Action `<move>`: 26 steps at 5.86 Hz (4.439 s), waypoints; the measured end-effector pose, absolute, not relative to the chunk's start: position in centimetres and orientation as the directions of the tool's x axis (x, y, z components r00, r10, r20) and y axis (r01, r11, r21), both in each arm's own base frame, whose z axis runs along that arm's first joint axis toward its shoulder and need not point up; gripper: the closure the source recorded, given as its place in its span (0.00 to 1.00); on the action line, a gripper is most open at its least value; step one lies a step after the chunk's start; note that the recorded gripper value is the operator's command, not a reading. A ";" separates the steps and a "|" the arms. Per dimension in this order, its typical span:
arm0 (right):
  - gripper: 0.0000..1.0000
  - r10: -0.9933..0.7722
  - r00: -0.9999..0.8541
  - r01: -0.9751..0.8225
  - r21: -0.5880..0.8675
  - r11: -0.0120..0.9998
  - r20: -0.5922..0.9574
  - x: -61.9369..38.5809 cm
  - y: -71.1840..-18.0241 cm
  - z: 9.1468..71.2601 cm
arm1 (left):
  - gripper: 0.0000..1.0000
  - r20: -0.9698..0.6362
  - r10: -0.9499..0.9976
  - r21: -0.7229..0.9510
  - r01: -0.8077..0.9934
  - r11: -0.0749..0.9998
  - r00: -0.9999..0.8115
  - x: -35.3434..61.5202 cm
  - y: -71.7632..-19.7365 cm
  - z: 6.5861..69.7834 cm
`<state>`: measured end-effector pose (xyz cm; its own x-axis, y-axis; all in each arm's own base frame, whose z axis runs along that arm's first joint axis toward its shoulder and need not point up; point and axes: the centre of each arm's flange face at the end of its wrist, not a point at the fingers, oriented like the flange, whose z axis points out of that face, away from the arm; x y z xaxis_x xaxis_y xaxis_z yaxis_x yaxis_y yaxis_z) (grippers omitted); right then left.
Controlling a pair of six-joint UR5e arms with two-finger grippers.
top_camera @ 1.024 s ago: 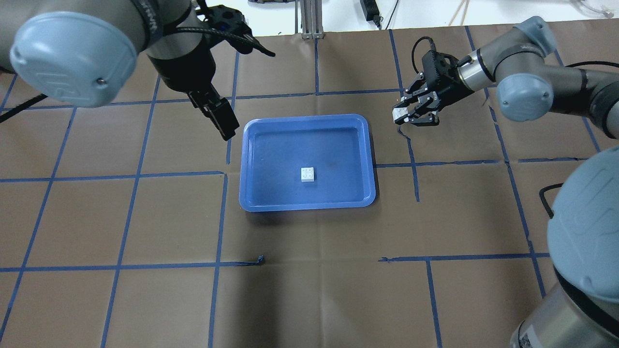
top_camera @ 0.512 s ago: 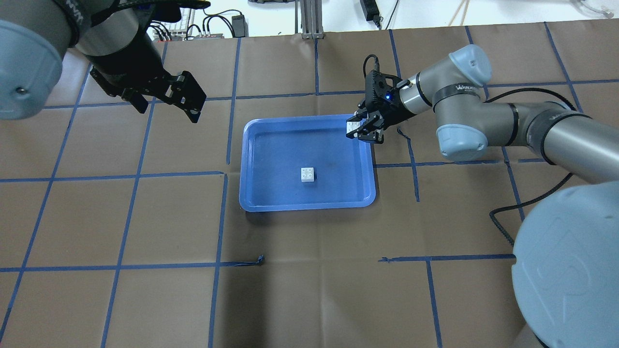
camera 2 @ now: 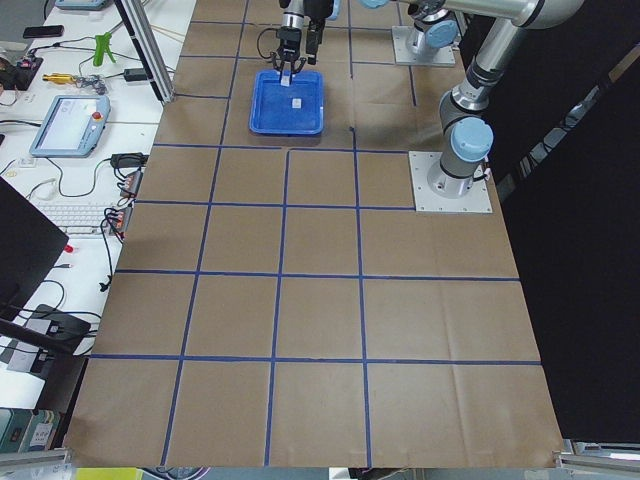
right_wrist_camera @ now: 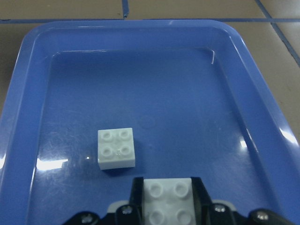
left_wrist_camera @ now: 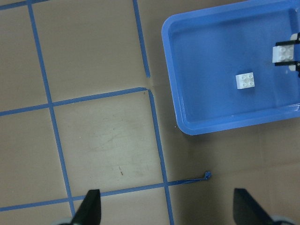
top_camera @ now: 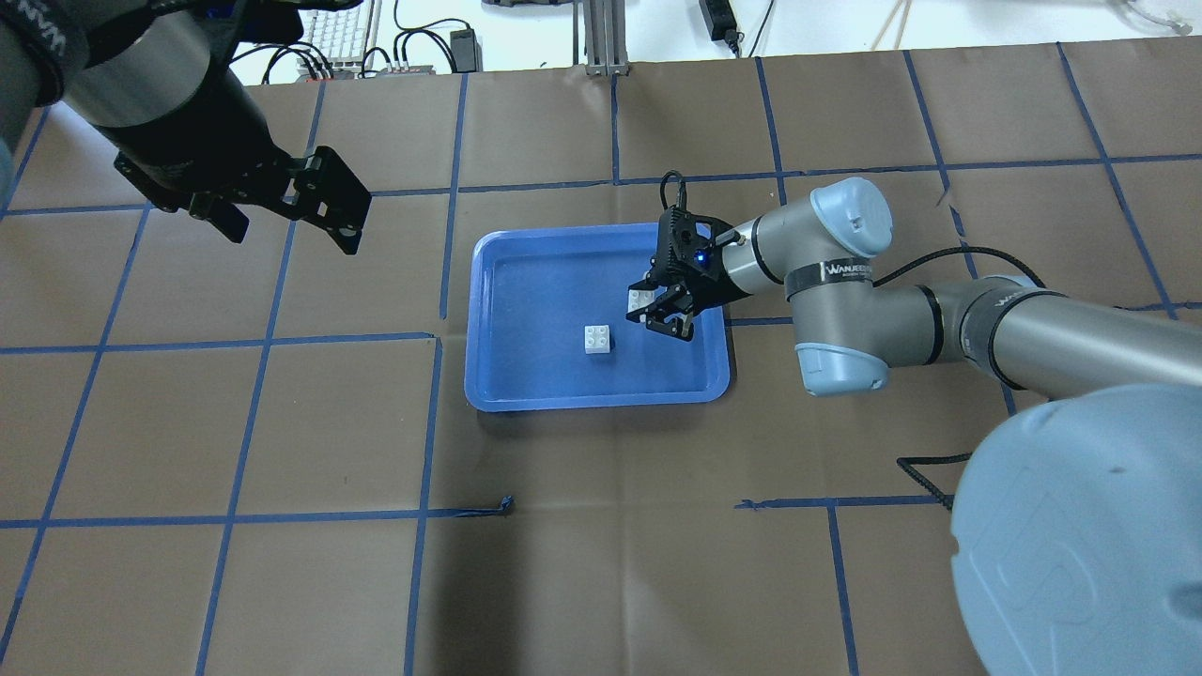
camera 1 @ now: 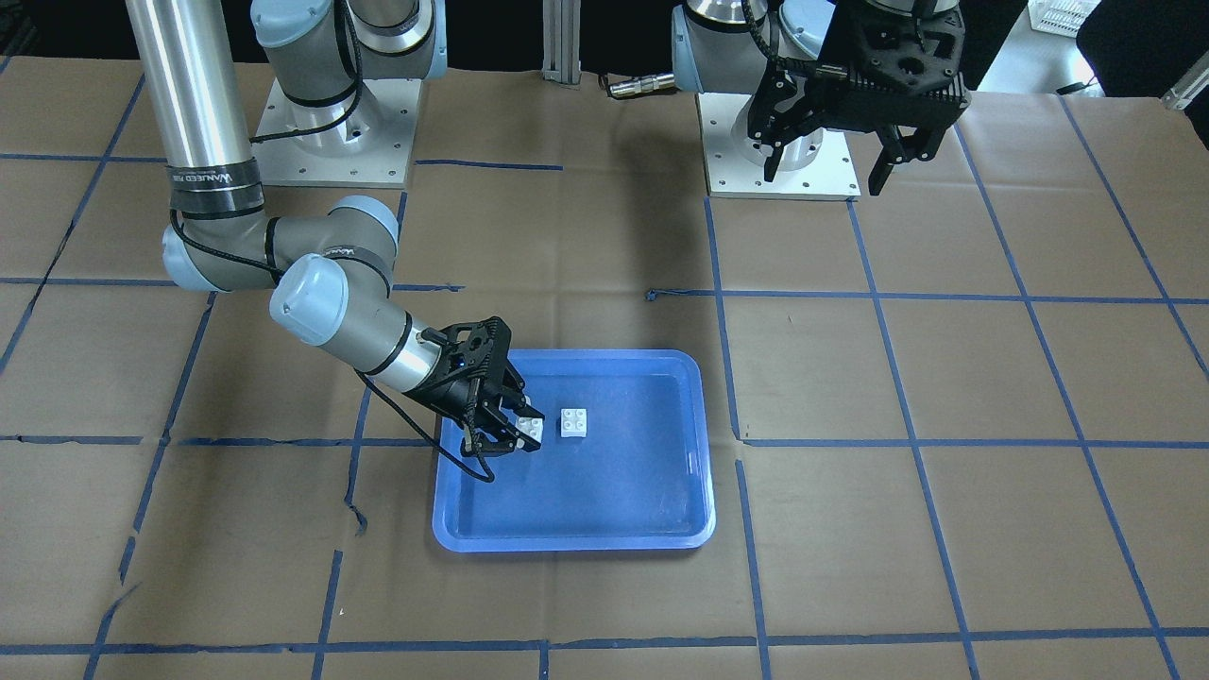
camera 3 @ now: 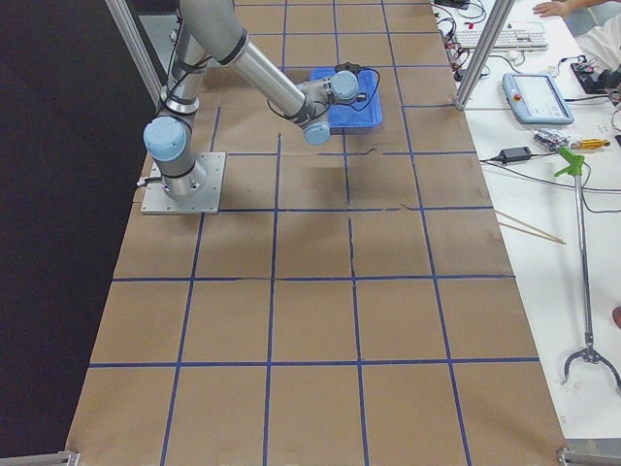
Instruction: Assemble white blocks and place on blue tray
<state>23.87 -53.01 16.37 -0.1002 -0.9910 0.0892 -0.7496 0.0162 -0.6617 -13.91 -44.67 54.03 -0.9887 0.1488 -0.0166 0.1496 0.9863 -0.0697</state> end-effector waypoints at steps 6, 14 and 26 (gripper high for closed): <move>0.66 -0.996 -0.056 -0.756 -0.655 0.000 0.064 26.0 -51.3 14.2 | 0.01 -0.032 0.063 -0.122 0.066 0.990 -0.998 -10.0 -45.5 56.7; 0.46 -0.996 -0.059 -0.753 -0.658 0.005 0.060 26.1 -51.3 14.2 | 0.01 -0.009 0.110 0.022 0.110 0.994 -0.994 -12.9 -45.8 53.8; 0.00 -0.777 -0.603 -0.752 -0.197 0.630 -0.181 15.0 -54.4 34.8 | 0.01 -0.014 -0.038 -0.049 -0.037 0.998 -0.999 -13.0 -50.4 47.9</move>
<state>15.03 -54.40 34.77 -0.6032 -0.7768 -0.1812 -0.7516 0.6295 -0.1968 -12.97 -50.44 47.87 -0.9992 -0.0381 -0.0144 -0.0374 0.9981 -0.0495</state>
